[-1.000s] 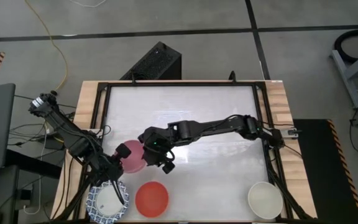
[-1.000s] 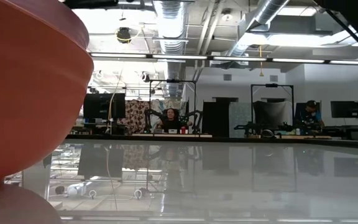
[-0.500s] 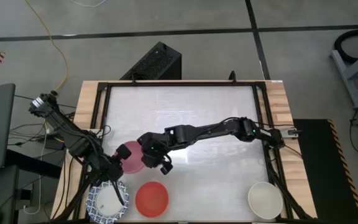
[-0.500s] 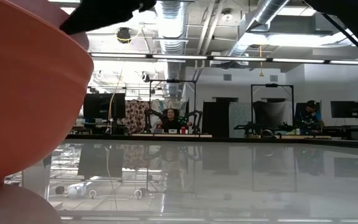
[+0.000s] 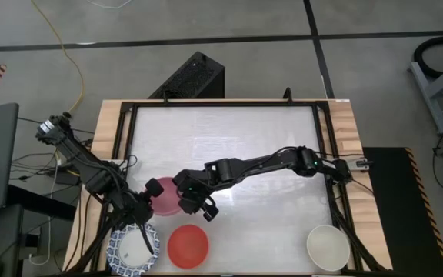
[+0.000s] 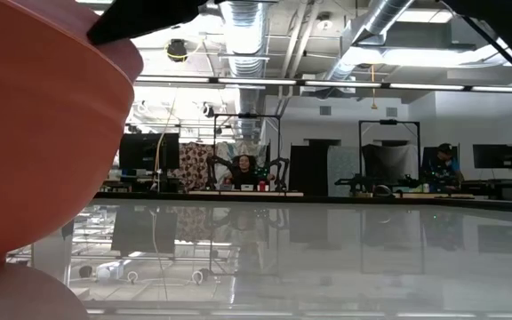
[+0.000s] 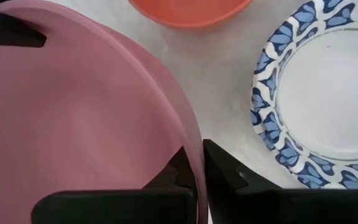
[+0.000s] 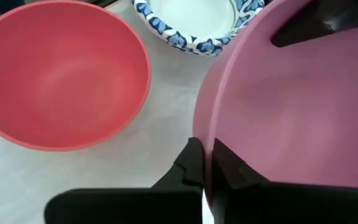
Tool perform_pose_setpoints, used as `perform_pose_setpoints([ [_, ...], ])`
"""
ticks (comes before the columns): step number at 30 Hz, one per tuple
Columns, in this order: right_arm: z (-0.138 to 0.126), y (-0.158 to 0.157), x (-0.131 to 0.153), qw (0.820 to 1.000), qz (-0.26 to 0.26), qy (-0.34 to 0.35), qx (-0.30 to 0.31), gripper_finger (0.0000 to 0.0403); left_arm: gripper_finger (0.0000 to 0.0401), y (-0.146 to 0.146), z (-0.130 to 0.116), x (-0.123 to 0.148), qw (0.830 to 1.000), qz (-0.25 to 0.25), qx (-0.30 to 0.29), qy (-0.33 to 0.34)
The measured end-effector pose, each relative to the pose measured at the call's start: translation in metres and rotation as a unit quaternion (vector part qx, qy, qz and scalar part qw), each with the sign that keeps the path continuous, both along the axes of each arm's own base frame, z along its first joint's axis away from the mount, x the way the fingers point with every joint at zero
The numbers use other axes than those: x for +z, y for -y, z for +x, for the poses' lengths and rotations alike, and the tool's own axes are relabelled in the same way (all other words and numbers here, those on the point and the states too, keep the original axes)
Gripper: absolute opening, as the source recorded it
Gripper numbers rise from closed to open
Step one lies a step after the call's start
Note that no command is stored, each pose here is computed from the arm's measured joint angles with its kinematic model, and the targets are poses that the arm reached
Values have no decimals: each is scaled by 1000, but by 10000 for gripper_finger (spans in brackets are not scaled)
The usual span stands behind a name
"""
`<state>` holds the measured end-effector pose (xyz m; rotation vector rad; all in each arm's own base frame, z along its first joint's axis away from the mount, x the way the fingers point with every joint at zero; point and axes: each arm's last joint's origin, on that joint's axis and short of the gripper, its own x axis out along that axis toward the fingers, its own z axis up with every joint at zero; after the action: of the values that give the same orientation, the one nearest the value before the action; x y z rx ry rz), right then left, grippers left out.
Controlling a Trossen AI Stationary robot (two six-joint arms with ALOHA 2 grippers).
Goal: Nest bowls inside each other by size order
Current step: Stack the pink bowl onto the stacked white bowls
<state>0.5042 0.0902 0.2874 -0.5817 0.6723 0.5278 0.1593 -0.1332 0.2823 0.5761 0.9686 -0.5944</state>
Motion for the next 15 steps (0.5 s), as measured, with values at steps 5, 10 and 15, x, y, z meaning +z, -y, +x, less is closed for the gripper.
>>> perform_pose_setpoints([
  [5, 0, 0, 0, 1000, 2, -5, -12, 14, 10, -1, 1, 0, 999, 0, 36, 8],
  [10, -1, 2, -1, 1000, 5, -11, -17, 14, 63, -4, 4, 1, 997, -11, 81, 15],
  [15, 2, 8, 0, 999, 13, -6, -48, 11, 135, -8, 11, 5, 990, -33, 134, 32],
])
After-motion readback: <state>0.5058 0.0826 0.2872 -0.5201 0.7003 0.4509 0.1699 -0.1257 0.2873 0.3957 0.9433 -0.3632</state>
